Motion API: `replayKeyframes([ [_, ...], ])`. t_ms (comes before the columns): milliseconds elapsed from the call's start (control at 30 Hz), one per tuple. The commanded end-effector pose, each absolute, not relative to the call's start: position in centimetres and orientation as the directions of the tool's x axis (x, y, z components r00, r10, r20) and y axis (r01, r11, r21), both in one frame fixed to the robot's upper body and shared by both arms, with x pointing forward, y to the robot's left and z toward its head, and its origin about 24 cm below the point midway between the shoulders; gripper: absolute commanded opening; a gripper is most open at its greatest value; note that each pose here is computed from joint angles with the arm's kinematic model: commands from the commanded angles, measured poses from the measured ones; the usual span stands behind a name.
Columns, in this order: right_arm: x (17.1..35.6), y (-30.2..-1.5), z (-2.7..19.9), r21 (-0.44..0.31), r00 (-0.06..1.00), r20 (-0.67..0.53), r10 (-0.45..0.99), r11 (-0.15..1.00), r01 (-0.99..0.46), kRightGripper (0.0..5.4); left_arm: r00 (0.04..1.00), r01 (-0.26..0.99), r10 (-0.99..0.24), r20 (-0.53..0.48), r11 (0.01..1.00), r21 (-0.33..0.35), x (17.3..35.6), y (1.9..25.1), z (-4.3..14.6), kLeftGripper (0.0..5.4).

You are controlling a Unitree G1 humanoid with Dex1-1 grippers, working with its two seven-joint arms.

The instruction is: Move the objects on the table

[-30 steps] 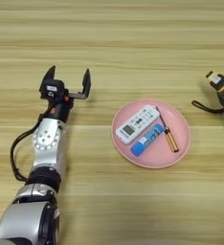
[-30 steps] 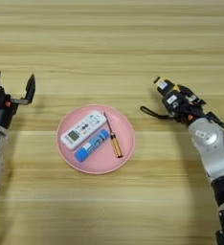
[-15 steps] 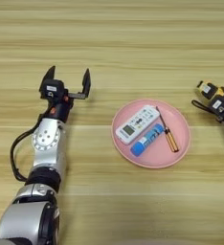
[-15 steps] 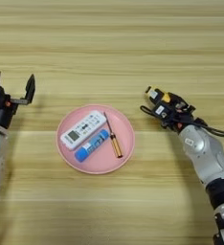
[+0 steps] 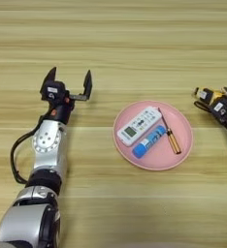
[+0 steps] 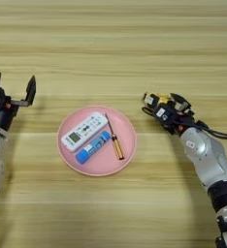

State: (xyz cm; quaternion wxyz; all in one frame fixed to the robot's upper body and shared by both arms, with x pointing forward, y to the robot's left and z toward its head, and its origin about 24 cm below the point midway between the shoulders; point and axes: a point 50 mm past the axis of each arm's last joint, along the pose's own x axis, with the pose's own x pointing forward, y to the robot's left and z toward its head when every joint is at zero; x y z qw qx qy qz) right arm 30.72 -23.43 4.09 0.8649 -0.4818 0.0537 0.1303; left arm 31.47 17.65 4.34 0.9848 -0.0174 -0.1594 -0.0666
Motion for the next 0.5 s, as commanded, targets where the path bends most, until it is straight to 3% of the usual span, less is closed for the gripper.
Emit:
replayKeyframes([
  [33, 31.1, -23.2, 4.7, -0.812, 0.960, -0.203, 0.195, 0.515, -0.276, 4.11, 0.940, 0.139, -0.129, 0.317, 0.990, -0.009, 31.8, 17.8, 4.6, 5.40],
  [367, 30.8, -22.9, 5.5, -0.741, 0.942, -0.201, 0.269, 0.587, -0.326, 5.29, 0.939, 0.142, -0.132, 0.317, 0.990, -0.009, 31.8, 17.7, 4.6, 5.40],
  [500, 30.5, -22.5, 6.2, -0.679, 0.923, -0.191, 0.333, 0.635, -0.370, 5.38, 0.939, 0.143, -0.132, 0.318, 0.990, -0.009, 31.9, 17.7, 4.7, 5.40],
])
